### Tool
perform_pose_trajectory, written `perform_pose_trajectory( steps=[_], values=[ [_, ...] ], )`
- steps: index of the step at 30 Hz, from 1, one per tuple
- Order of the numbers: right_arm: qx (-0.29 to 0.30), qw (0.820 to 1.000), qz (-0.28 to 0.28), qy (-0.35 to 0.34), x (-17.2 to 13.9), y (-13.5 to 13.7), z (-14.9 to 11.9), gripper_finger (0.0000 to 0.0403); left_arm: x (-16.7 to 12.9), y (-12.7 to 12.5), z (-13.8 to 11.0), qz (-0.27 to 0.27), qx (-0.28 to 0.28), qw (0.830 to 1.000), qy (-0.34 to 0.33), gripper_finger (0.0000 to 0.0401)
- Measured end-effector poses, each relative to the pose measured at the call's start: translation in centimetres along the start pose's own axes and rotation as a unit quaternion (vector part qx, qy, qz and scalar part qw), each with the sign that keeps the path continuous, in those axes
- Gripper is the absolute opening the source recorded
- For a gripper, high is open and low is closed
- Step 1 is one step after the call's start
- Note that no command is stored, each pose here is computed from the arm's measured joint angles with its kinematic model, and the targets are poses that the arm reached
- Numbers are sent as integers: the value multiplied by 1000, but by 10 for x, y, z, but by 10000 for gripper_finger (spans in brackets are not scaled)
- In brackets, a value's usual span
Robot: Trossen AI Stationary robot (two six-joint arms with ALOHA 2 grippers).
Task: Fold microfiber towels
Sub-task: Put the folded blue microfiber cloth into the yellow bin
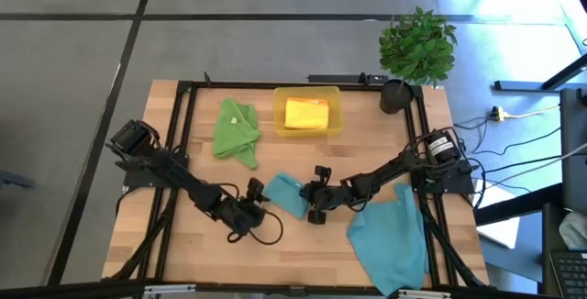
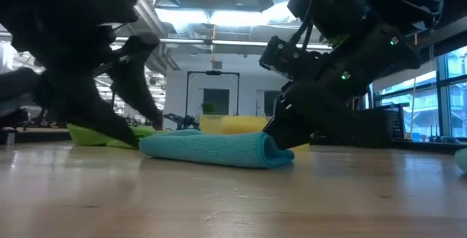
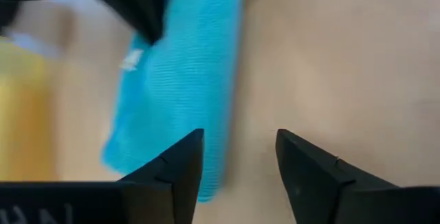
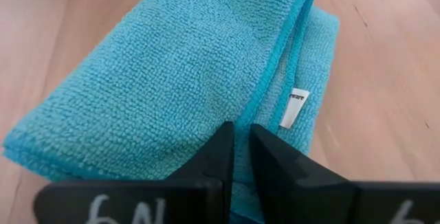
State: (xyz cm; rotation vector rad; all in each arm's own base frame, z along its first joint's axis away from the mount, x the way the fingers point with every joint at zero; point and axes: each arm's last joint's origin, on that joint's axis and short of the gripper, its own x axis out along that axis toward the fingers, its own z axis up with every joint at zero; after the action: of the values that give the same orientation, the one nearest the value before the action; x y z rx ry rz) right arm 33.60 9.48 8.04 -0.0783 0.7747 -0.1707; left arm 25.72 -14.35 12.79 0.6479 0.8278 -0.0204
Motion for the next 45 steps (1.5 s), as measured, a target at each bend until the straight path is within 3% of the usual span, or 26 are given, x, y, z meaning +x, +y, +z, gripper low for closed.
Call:
perform_pose_trajectory(
  steps=[3, 14, 21, 30, 38, 45],
  values=[
    [-4, 1000, 1, -2, 0, 0, 0, 53, 0, 2, 0, 29, 22, 999, 4, 186],
    [-1, 1000, 9, -2, 0, 0, 0, 53, 20, 0, -5, 28, 63, 997, 39, 202],
    [5, 1000, 11, -2, 0, 1, 0, 53, 40, 3, -2, 75, 96, 990, 69, 202],
    [8, 1000, 18, -3, 0, 1, 0, 53, 51, 10, -6, 73, 109, 987, 89, 199],
    [16, 1000, 18, -3, 0, 1, 0, 53, 51, 8, -5, 58, 133, 986, 78, 168],
    [16, 1000, 18, -4, 0, 1, 0, 53, 54, 12, -5, 38, 124, 989, 69, 102]
  ],
)
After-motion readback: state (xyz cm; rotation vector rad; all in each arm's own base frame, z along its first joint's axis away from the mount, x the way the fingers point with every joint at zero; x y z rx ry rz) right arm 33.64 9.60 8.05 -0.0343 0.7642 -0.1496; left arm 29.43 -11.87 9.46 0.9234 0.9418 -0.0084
